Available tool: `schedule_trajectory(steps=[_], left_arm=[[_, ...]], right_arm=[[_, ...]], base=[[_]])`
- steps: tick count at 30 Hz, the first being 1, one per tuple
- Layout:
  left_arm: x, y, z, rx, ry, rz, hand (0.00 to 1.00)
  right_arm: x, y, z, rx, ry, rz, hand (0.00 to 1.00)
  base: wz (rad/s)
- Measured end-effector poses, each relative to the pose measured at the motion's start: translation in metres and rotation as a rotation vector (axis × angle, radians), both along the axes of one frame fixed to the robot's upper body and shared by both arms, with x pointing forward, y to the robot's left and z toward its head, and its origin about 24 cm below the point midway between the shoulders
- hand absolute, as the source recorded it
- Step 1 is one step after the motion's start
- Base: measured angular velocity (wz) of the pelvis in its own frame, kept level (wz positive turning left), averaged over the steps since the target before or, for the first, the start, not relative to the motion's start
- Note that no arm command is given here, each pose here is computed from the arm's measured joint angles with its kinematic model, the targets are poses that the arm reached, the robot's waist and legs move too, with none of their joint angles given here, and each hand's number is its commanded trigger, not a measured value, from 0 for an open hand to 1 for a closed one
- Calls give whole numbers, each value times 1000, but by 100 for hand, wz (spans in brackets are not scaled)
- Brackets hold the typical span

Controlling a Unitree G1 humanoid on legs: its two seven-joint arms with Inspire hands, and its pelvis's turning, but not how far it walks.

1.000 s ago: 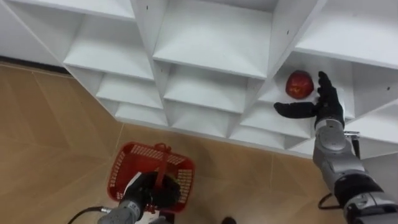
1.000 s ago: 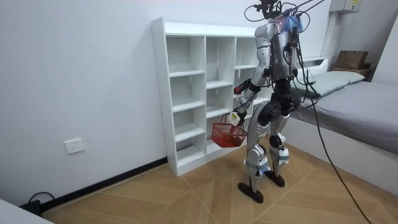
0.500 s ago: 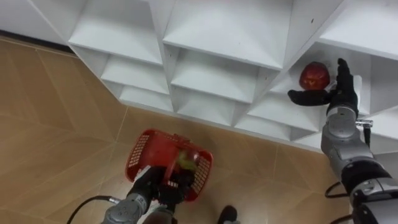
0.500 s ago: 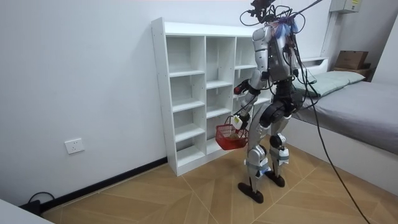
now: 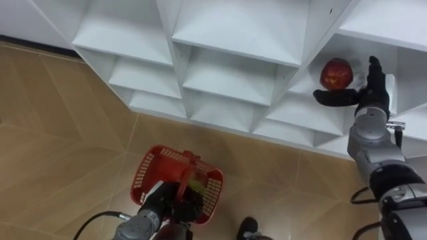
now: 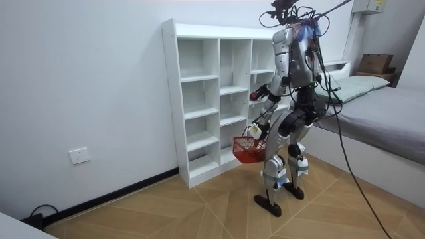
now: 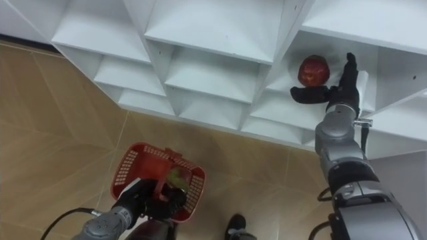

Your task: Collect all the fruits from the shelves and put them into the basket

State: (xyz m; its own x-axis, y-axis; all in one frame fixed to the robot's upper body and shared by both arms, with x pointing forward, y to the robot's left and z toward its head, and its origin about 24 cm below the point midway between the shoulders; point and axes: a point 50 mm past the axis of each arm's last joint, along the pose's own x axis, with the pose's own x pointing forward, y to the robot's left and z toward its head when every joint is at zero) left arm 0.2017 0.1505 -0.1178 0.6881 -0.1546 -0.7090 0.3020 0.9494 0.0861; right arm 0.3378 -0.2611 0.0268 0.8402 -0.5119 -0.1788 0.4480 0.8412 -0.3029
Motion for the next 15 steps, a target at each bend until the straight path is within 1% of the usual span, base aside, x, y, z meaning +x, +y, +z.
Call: schedule_trajectory(steps=[6,15], left_arm=[[-1,-4,-1,-6,5,-6,100],[-1,-3,-1,-3,13,-8,100]], right_arm=[[0,-1,-1,12,16,5,0],[0,-1,-2,7,24,14,0]], base=[[0],[0]])
